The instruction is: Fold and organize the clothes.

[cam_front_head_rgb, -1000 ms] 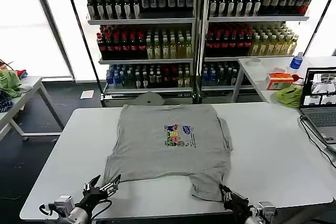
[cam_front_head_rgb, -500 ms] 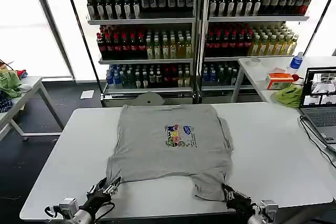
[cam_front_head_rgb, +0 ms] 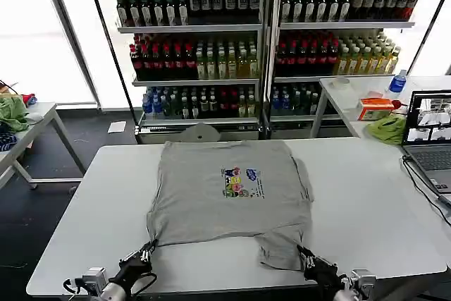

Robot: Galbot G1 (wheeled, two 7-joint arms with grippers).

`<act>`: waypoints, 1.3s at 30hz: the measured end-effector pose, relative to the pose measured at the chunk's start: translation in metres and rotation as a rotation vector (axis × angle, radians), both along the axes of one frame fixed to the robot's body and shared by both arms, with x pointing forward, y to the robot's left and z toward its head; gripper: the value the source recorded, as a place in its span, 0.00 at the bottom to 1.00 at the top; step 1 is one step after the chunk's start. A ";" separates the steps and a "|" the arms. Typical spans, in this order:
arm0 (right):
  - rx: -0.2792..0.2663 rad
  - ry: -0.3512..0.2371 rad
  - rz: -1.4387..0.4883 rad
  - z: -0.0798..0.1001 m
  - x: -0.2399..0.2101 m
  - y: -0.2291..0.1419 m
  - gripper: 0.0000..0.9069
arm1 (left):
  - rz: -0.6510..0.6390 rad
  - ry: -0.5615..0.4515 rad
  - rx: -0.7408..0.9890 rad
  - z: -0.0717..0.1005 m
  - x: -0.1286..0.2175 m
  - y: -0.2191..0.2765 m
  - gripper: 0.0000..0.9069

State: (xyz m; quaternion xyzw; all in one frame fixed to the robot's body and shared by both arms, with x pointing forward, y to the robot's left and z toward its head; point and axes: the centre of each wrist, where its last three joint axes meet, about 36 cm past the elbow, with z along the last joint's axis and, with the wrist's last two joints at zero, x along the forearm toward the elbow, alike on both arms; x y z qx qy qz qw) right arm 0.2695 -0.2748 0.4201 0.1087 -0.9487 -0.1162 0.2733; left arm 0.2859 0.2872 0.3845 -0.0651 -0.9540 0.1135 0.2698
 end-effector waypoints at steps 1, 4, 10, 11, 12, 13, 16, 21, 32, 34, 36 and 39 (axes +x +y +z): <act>0.000 -0.004 0.001 0.001 -0.002 -0.001 0.00 | 0.002 0.000 -0.002 0.002 -0.001 0.000 0.01; -0.001 -0.007 0.009 0.004 -0.008 -0.003 0.00 | 0.004 -0.007 -0.010 0.008 -0.004 -0.002 0.01; 0.008 0.005 0.021 0.009 -0.023 -0.001 0.00 | -0.005 -0.018 -0.014 0.025 -0.016 -0.005 0.01; 0.010 0.006 0.020 0.010 -0.025 -0.001 0.00 | -0.008 -0.020 -0.013 0.028 -0.018 -0.004 0.01; 0.013 0.006 0.019 0.011 -0.028 0.000 0.00 | -0.011 -0.022 -0.012 0.031 -0.020 -0.004 0.01; 0.017 0.005 0.019 0.013 -0.029 0.001 0.00 | -0.014 -0.025 -0.011 0.034 -0.022 -0.004 0.01; 0.027 -0.014 0.019 0.019 -0.032 0.004 0.00 | -0.017 -0.029 -0.005 0.042 -0.027 -0.001 0.01; 0.046 -0.043 0.008 0.021 -0.030 0.008 0.00 | -0.023 -0.047 -0.005 0.053 -0.028 0.003 0.01; 0.126 -0.132 -0.027 0.019 0.003 0.017 0.00 | -0.072 -0.090 -0.015 0.067 -0.005 0.009 0.01; 0.135 -0.145 -0.033 0.017 0.010 0.018 0.00 | -0.083 -0.095 -0.019 0.068 0.002 0.010 0.01; 0.141 -0.159 -0.041 0.016 0.018 0.019 0.00 | -0.095 -0.100 -0.022 0.068 0.010 0.011 0.01; 0.149 -0.177 -0.054 0.014 0.031 0.020 0.00 | -0.109 -0.101 -0.025 0.066 0.022 0.013 0.01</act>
